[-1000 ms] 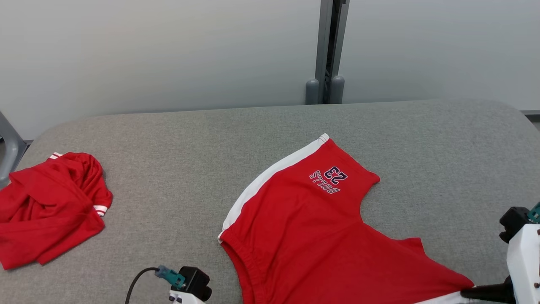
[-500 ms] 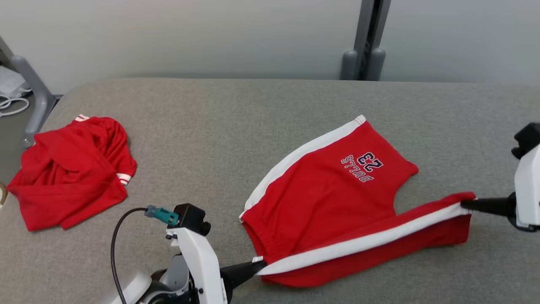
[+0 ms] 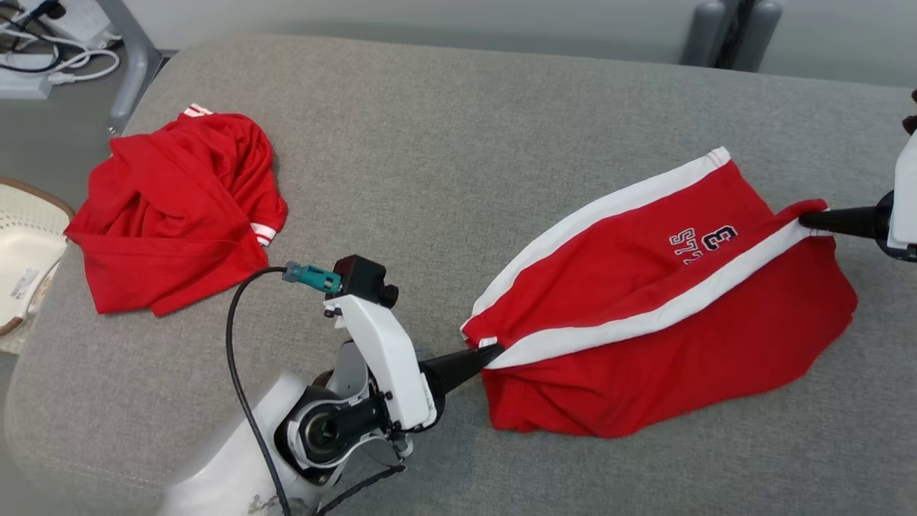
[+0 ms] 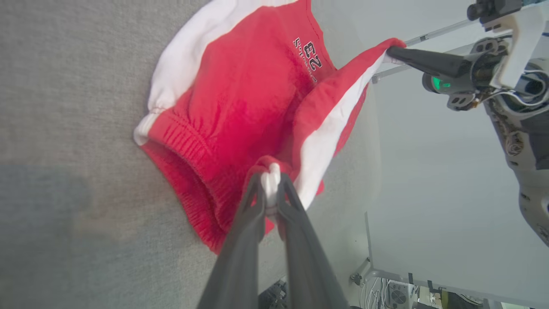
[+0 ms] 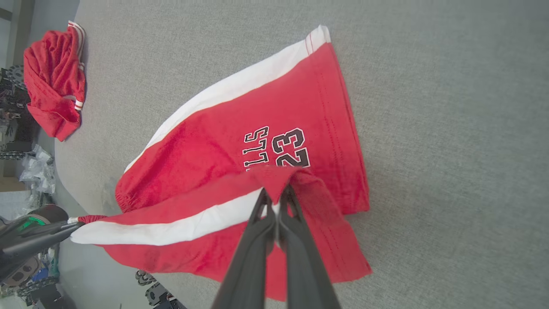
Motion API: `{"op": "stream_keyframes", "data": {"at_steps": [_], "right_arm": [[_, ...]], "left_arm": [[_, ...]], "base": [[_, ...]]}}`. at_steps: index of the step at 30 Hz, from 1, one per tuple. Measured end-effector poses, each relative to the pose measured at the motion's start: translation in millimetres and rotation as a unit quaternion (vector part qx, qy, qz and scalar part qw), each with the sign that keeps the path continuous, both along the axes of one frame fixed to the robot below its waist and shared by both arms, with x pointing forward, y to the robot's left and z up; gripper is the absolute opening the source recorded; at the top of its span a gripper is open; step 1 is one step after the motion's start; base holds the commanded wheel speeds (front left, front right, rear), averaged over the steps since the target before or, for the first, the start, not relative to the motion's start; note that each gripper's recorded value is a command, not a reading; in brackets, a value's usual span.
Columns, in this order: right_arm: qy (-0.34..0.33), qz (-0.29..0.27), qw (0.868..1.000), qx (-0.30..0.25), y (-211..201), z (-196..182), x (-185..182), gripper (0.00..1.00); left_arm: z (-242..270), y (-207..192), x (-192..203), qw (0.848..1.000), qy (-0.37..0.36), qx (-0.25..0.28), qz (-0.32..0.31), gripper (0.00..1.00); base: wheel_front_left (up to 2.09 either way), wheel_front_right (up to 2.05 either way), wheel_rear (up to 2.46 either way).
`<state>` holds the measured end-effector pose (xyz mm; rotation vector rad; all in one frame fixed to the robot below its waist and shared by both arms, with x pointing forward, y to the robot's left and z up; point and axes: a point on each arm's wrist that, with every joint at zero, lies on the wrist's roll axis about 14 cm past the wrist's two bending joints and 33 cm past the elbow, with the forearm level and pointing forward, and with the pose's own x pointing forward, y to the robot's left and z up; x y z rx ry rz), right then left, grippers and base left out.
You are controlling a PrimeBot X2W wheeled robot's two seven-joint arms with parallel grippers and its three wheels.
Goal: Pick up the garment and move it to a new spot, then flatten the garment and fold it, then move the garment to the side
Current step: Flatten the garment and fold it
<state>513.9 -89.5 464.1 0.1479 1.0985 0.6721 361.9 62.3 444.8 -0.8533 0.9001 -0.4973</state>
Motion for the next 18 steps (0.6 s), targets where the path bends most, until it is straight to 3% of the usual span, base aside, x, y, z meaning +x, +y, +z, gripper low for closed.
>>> {"op": "stream_keyframes", "data": {"at_steps": [18], "right_arm": [[0.053, -0.034, 0.998, -0.016, 29.8, -43.5, 45.3, 0.0]], "left_arm": [[-21.7, 19.9, 36.7, 0.996, 0.024, -0.02, 0.084, 0.0]], "base": [[0.0, 0.0, 0.0]]}}
